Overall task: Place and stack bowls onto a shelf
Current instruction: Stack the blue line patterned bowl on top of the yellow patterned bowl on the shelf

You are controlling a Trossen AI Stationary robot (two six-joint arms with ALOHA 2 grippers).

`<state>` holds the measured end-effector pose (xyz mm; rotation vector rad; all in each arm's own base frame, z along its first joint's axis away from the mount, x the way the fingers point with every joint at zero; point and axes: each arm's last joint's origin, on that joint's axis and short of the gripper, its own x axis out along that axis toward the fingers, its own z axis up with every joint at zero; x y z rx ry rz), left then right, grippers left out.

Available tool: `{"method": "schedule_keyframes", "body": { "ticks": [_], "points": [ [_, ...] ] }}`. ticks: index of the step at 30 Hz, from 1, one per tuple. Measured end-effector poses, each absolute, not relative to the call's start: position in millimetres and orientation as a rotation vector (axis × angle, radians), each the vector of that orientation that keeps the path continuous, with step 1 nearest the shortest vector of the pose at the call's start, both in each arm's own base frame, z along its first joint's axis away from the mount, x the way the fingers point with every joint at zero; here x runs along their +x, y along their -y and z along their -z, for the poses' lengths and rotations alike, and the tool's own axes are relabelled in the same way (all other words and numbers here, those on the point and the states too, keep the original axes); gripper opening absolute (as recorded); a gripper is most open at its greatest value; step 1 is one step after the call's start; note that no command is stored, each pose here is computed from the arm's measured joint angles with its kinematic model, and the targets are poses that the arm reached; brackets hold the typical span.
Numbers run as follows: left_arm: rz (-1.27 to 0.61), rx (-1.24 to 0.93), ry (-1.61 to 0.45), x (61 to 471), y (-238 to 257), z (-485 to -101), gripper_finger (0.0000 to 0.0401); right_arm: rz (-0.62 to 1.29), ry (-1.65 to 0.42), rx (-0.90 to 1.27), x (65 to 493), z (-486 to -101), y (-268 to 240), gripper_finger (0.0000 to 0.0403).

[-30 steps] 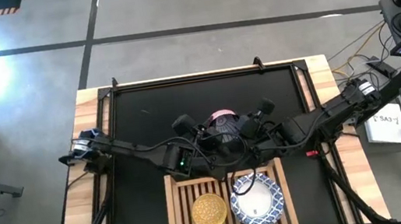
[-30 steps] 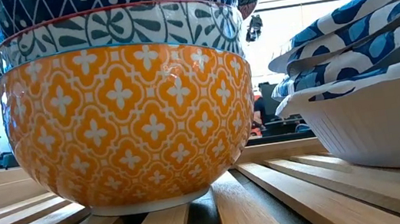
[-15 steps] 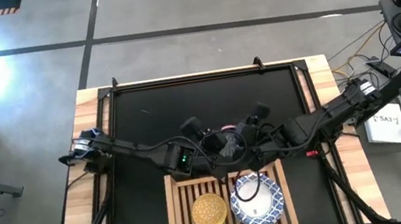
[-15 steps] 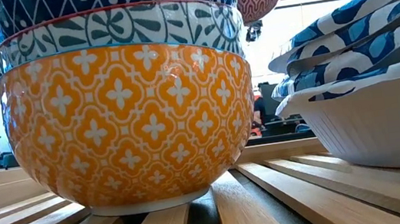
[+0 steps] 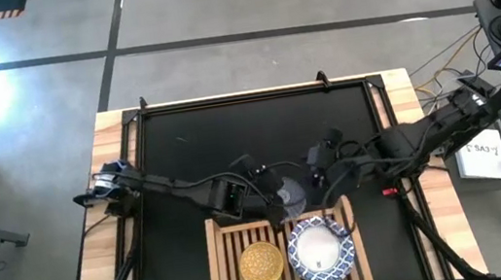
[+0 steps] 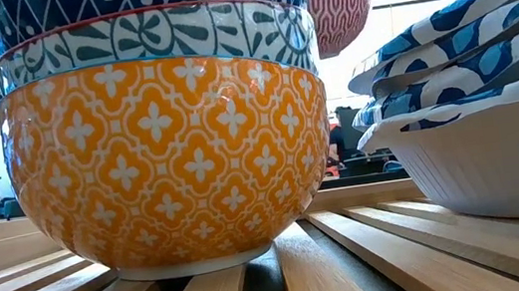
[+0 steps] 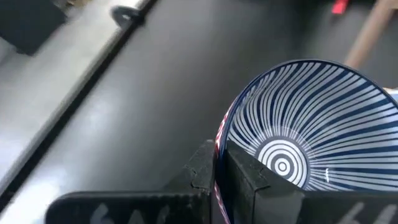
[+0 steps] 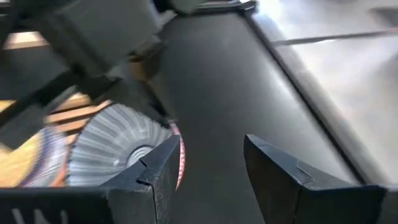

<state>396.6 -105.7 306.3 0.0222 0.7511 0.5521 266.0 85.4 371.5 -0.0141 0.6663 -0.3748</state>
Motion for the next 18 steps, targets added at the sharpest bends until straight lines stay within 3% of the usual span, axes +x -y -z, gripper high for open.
{"method": "schedule_keyframes", "body": {
  "ticks": [9,18],
  "points": [
    [-0.334,-0.099,-0.84,382.9,134.0,-311.0,0.0005,0.031,-0.769,0.119,242.4,-384.2,-86.7,0.0169],
    [-0.21,-0.203,-0.956,349.4,176.5,-318.6,0.0005,0.018,-0.795,0.119,231.6,-385.3,-85.1,0.0169]
  ]
}}
